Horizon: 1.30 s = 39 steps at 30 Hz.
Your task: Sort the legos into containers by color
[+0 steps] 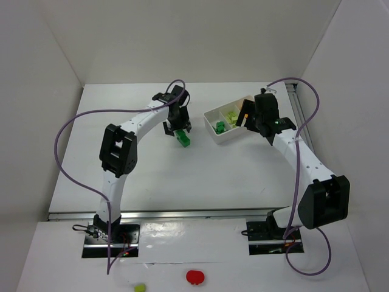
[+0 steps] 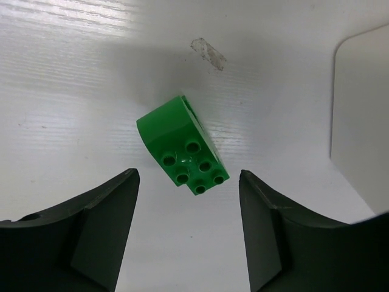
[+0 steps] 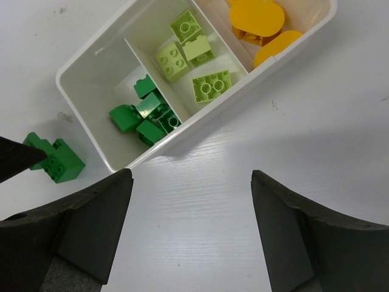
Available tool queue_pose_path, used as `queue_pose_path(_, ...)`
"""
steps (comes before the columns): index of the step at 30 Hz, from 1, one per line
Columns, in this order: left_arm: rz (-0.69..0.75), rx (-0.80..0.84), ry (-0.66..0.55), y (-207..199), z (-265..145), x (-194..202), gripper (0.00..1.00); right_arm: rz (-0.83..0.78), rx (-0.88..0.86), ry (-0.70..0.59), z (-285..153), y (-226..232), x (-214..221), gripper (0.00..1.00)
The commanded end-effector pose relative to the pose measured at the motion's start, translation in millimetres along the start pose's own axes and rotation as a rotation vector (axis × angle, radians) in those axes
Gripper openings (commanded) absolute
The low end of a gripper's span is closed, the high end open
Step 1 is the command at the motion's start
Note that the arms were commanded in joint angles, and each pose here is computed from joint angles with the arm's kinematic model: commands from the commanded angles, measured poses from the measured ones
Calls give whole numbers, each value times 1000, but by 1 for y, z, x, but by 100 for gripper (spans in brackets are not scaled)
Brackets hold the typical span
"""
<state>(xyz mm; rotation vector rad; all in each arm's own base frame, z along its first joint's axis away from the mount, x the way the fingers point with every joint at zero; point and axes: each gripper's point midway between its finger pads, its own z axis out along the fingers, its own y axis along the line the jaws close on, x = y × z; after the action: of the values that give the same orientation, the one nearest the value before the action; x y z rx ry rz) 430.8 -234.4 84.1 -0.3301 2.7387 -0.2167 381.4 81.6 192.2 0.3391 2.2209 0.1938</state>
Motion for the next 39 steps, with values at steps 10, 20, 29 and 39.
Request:
queue_pose_path(10, -103, -55, -35, 0, 17, -10, 56, 1, -16, -21, 6, 4, -5, 85)
queue_pose_path(20, -44, 45, -37, -16, -12, -15, 17, -8, -16, -21, 6, 4, -5, 85)
queue_pose_path(29, 162, 494, -63, -48, -112, -38, 0, -7, -83, -8, 5, 16, -4, 85)
queue_pose_path(39, 284, 1153, -18, -46, -184, -13, 0, -115, -645, 26, -32, 105, 2, 85)
